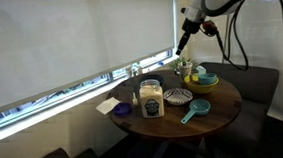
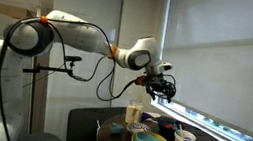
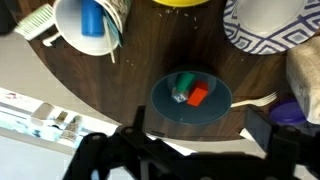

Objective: Remove the block from the grey bowl and put it on the front right side of the table

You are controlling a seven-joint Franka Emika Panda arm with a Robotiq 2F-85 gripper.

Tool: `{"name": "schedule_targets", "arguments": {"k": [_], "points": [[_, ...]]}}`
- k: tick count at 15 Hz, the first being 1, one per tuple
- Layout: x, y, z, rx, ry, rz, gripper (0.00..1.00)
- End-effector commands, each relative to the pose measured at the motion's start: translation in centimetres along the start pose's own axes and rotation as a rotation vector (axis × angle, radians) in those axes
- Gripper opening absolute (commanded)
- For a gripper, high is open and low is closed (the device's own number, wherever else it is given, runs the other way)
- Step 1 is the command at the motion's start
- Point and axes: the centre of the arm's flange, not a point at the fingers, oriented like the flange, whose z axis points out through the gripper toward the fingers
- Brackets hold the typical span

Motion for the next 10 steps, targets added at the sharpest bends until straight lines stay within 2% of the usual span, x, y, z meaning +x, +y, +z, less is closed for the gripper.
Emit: {"name": "schedule_targets", "arguments": {"k": [1, 2, 4, 8, 10], "points": [[6.2, 2.0, 3.6, 0.068, -0.031, -0.104, 1.00], [2.2, -0.1, 3.0, 0.034, -0.021, -0.058, 1.00], [3.6, 0.5, 4.6, 0.045, -0.031, -0.086, 1.00], [4.4, 1.0, 4.3, 0.046, -0.031, -0.095, 1.00], [6.7, 0.9, 6.8, 0.081, -0.084, 0.056, 1.00]]}}
